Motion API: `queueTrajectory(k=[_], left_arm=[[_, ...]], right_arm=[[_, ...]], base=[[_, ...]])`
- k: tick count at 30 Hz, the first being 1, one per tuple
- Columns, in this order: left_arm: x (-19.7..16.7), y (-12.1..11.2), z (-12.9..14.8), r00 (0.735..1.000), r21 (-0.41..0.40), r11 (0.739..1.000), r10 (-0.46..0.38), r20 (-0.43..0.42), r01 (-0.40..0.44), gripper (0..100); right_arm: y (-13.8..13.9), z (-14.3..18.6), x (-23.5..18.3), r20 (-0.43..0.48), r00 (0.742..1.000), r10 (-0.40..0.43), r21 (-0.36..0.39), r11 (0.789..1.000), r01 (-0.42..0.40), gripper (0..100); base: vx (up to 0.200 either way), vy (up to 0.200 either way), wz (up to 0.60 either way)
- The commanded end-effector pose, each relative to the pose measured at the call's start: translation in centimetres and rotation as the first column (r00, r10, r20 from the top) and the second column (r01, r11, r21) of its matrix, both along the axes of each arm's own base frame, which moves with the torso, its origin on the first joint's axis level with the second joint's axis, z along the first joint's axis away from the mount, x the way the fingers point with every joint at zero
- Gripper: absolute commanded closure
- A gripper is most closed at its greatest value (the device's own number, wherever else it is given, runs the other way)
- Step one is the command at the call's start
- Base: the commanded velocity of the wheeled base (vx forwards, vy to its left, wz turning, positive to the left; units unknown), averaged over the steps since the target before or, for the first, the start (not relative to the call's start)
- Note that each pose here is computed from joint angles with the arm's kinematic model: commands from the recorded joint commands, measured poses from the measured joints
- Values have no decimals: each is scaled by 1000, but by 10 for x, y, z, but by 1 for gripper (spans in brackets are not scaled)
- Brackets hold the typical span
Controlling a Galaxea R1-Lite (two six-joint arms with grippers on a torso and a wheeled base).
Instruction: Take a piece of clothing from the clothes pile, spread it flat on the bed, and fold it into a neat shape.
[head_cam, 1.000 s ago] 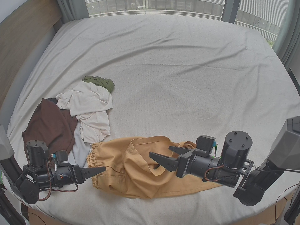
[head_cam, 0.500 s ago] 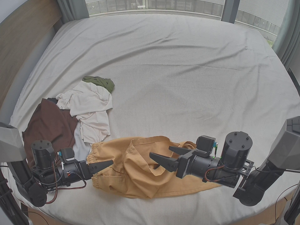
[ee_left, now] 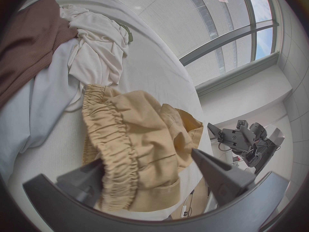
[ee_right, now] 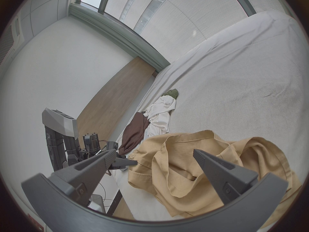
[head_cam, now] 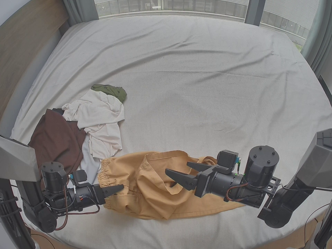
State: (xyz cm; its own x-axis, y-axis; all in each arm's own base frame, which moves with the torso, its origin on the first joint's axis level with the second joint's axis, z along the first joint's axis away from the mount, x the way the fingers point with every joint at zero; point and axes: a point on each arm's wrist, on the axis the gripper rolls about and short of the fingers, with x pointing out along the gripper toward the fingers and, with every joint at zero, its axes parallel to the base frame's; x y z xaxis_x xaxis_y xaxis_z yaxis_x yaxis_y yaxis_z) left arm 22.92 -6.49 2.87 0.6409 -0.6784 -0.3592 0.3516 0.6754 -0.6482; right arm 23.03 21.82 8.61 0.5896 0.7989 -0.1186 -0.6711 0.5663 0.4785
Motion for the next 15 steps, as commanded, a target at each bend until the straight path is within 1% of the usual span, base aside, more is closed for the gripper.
queueTrajectory(k=[1,9,13,15], left_arm=[[3,0,2,1000,-3,1000,3,19,-2,100],[5,0,31,990,-40,999,11,144,-6,100],[3,-2,35,987,-41,999,2,161,5,100],[2,-5,34,988,-40,999,-12,156,19,100]], right_arm=[[1,-1,1,0,1000,1,0,1000,-1,0],[8,4,4,21,1000,12,14,1000,-12,0],[17,6,10,35,999,19,27,999,-20,0],[20,3,13,19,1000,21,12,1000,-21,0]], base=[[0,0,0],[0,0,0],[0,0,0],[0,0,0]])
